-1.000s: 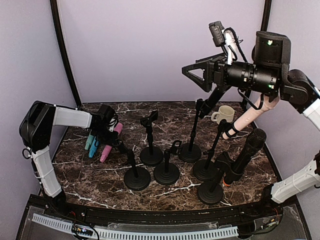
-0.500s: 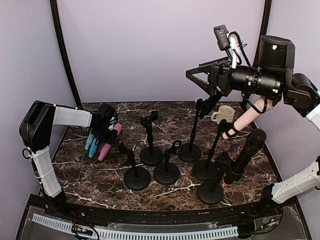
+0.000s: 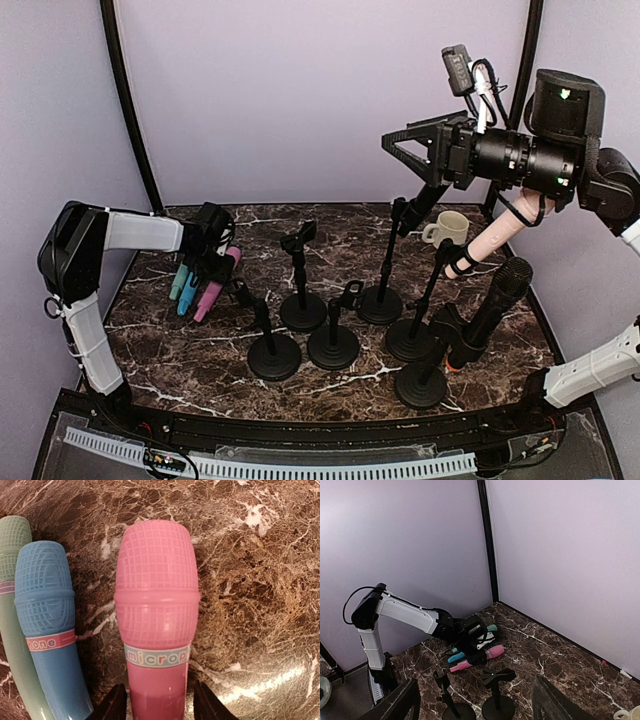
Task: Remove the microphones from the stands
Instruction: Place the microphone at the center of the board, then hold the microphone from the microphone stand.
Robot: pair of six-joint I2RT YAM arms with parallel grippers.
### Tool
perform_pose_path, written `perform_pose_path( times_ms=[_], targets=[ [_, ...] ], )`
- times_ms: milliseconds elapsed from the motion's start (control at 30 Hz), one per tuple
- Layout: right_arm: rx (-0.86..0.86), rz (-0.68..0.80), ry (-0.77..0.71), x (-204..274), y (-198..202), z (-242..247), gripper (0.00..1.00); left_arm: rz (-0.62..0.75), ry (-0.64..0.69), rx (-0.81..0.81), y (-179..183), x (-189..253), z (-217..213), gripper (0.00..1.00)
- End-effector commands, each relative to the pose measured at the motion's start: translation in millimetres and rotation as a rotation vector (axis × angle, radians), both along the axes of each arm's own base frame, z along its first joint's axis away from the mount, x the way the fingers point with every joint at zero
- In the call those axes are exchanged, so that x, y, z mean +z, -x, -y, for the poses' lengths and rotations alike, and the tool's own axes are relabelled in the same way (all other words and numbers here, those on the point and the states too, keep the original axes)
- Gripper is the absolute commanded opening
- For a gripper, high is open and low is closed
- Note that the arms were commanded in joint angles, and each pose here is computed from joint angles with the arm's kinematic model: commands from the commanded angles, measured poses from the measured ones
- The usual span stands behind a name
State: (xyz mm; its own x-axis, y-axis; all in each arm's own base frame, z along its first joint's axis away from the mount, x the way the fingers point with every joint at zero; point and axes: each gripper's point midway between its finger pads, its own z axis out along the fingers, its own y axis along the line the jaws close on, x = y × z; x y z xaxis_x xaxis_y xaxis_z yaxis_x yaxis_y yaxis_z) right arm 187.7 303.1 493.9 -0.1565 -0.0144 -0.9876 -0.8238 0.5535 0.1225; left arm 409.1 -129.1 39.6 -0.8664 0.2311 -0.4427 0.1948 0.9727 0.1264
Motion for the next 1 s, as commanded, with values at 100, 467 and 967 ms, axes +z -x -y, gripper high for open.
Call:
perform_pose_path(
  times_ms=[100, 467, 967],
  targets=[
    [-0.006, 0.010, -0.034, 7, 0, 4, 0.77, 0.114, -0.043, 0.008, -12, 47, -11, 0.48],
    [-0.043, 0.006, -0.047, 12, -2, 13, 0.77, 0.217, -0.033, -0.006, -15, 89, -13, 0.50],
    [-0.274, 0.039, -0.076, 52, -13, 69, 0.77, 0.627, 0.246, -0.413, 20, 306, 89, 0.62]
  ],
)
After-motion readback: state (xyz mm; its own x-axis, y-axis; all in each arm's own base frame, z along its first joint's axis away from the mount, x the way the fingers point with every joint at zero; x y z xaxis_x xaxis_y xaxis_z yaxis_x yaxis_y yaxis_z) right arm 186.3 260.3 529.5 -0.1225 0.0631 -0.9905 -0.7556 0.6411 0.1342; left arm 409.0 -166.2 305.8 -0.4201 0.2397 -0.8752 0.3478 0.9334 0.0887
